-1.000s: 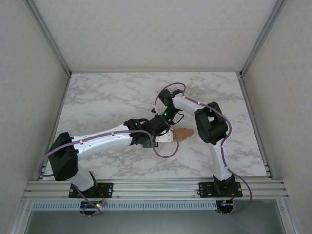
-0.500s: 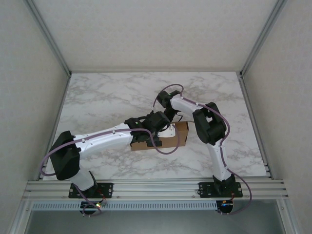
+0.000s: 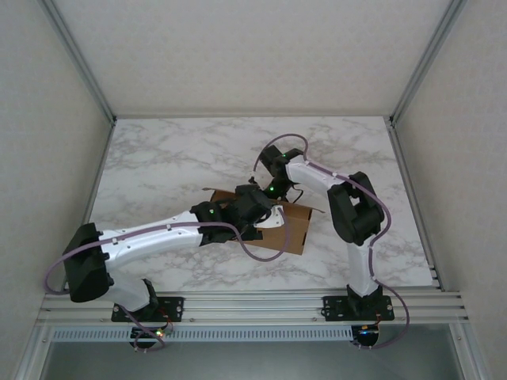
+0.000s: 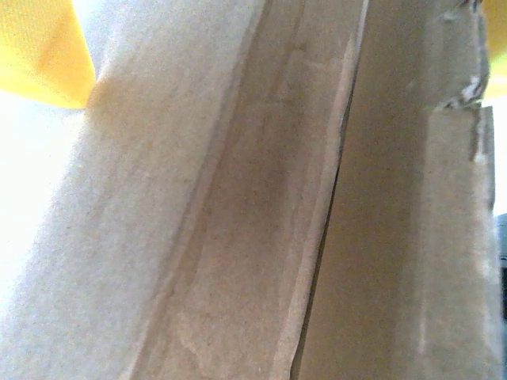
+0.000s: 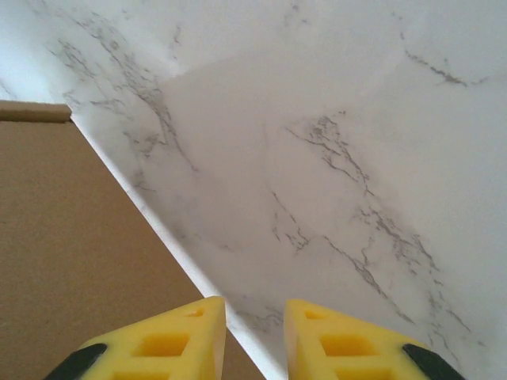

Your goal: Fold the paper box

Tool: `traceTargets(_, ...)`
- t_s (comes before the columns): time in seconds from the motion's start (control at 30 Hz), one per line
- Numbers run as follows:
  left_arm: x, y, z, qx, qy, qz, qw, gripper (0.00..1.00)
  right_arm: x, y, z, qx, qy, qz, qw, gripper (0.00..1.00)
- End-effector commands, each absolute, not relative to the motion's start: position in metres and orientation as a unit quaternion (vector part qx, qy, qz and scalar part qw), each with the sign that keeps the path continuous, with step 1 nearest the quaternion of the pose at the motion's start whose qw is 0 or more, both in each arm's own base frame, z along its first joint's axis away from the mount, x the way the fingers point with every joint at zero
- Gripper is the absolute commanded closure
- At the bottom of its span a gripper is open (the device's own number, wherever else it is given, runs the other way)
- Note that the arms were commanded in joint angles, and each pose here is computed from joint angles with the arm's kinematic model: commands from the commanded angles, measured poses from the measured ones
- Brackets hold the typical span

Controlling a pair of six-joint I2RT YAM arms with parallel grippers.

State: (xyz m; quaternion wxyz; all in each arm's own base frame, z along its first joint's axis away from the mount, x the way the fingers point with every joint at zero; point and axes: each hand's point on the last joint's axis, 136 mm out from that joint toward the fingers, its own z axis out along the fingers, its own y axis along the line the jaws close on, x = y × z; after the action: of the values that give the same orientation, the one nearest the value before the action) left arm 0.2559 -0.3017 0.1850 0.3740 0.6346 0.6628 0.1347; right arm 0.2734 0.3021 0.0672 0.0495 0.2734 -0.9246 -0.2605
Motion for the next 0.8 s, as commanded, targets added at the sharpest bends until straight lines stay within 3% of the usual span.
traceTargets(0.0, 0.264, -0.3, 0.216, 0.596, 0.658, 0.16, 0.432, 0.0, 0.267, 0.307, 0.083, 0.284, -0.922, -0.262, 0.023, 0.74)
traceTargets(0.33, 0.258, -0.294, 0.184, 0.592, 0.651, 0.188, 0.437, 0.0, 0.27, 0.305, 0.087, 0.299, -0.924, -0.239, -0.018, 0.72)
traceTargets(0.77, 0.256, -0.299, 0.204, 0.582, 0.644, 0.188, 0.46, 0.0, 0.279, 0.299, 0.076, 0.296, -0.931, -0.211, -0.033, 0.7)
